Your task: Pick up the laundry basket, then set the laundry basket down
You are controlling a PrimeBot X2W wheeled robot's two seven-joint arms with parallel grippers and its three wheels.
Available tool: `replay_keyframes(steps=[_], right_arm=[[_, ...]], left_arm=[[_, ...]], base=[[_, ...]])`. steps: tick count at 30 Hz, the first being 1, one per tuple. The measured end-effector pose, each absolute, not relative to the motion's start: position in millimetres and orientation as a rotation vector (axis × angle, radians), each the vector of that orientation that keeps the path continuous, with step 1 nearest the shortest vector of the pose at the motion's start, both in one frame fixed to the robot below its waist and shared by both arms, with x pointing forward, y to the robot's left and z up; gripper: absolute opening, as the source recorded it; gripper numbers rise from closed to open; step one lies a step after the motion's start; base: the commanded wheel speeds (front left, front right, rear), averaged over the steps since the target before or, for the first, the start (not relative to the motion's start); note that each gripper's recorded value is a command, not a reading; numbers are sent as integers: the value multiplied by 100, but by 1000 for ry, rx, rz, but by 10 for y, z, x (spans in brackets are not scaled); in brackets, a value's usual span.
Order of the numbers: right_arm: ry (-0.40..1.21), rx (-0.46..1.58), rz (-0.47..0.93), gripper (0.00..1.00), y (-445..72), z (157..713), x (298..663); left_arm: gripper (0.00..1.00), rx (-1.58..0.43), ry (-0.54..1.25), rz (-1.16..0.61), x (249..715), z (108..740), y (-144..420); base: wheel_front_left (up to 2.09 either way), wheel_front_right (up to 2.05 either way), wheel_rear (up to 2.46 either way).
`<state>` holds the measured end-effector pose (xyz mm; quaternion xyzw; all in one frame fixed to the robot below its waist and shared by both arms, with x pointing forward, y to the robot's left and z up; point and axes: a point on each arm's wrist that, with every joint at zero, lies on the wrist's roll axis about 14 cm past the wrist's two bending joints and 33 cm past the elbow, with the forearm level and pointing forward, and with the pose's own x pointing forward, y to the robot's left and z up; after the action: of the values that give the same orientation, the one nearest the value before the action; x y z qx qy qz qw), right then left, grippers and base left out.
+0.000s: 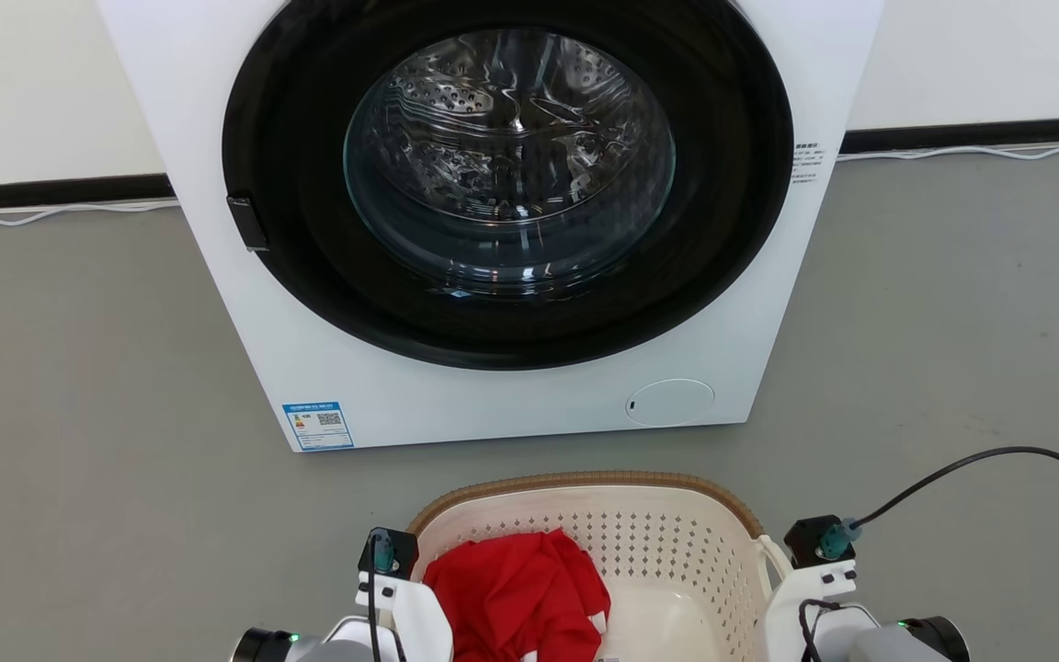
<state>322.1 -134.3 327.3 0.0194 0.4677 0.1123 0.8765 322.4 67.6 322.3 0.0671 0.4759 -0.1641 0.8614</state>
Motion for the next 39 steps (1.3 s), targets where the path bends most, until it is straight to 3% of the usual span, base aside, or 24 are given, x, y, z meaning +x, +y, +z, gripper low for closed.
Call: replay_keyframes(steps=[32,39], right_arm=[[996,64,230,0,-1332,3152,3200],[966,79,223,0,-1324,3100,3440]], left_arm=[[0,140,1041,-345,3201,3092,686],[0,148,1014,-338,3478,3055,693]], base=[[0,0,0],[0,0,0]])
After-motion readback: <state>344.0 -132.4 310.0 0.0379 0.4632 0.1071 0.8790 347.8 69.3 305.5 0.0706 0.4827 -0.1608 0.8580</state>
